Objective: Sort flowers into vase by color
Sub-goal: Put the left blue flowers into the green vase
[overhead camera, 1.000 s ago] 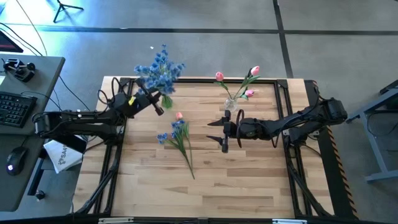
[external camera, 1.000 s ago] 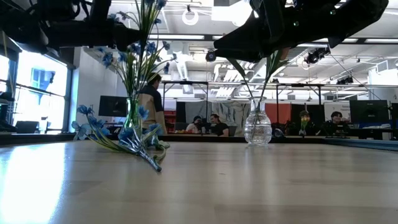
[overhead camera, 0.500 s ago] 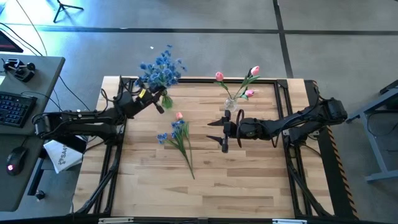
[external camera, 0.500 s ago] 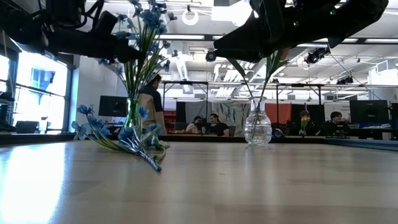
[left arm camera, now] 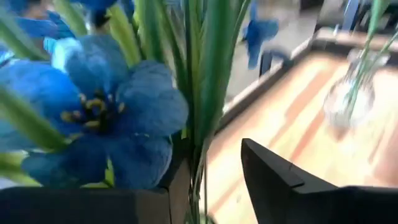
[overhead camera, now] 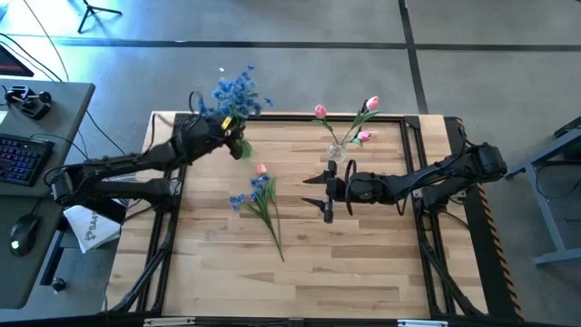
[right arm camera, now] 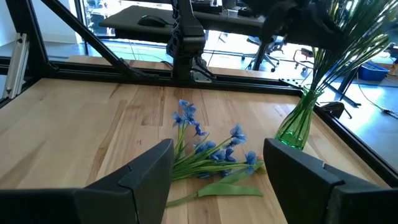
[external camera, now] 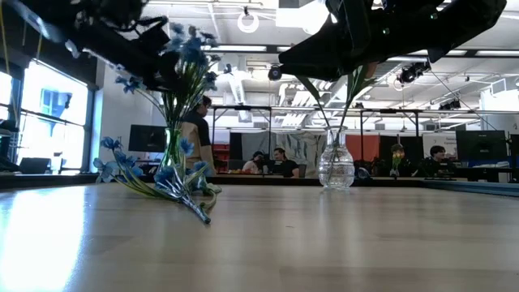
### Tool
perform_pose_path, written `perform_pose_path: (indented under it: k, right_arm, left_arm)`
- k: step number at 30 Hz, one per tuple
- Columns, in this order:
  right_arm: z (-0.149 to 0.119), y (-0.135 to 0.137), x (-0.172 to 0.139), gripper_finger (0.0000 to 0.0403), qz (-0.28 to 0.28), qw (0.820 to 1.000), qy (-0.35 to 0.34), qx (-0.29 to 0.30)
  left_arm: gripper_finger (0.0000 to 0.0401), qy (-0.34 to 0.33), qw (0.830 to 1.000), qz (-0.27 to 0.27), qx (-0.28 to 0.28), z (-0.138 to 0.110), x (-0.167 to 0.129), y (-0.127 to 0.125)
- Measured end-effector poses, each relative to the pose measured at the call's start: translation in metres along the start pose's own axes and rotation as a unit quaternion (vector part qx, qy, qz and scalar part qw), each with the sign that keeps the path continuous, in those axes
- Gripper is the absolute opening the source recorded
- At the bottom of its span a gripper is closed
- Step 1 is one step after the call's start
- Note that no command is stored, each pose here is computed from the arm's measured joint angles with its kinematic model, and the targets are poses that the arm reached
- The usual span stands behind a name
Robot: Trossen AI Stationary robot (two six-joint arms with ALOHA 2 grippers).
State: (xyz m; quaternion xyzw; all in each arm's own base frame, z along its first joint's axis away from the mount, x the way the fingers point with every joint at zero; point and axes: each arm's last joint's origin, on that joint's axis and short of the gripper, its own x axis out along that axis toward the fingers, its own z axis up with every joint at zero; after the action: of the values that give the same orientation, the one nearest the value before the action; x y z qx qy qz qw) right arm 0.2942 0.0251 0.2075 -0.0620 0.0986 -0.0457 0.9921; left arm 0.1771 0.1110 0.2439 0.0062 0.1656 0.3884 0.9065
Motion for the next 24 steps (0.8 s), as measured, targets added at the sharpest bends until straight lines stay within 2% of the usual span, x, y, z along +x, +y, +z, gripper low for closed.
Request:
perform_pose_path:
  k: [3, 11, 17, 24]
  right_arm:
    - [0.000, 0.000, 0.000, 0.0243, 0.000, 1.000, 0.000, 0.000]
    - [0.000, 0.000, 0.000, 0.0243, 0.000, 1.000, 0.000, 0.000]
    - [0.000, 0.000, 0.000, 0.0243, 0.000, 1.000, 0.000, 0.000]
    - [0.000, 0.000, 0.000, 0.0243, 0.000, 1.000, 0.000, 0.000]
  left_arm:
    - [0.0137, 0.063, 0.998, 0.001, 0.000, 0.016, -0.005, 0.004]
    - [0.0140, 0.133, 0.991, 0.003, -0.025, 0.050, -0.025, 0.011]
    - [0.0141, 0.185, 0.982, 0.007, -0.043, 0.046, -0.030, 0.012]
    - [0.0152, 0.258, 0.966, 0.010, -0.026, 0.032, -0.021, 0.008]
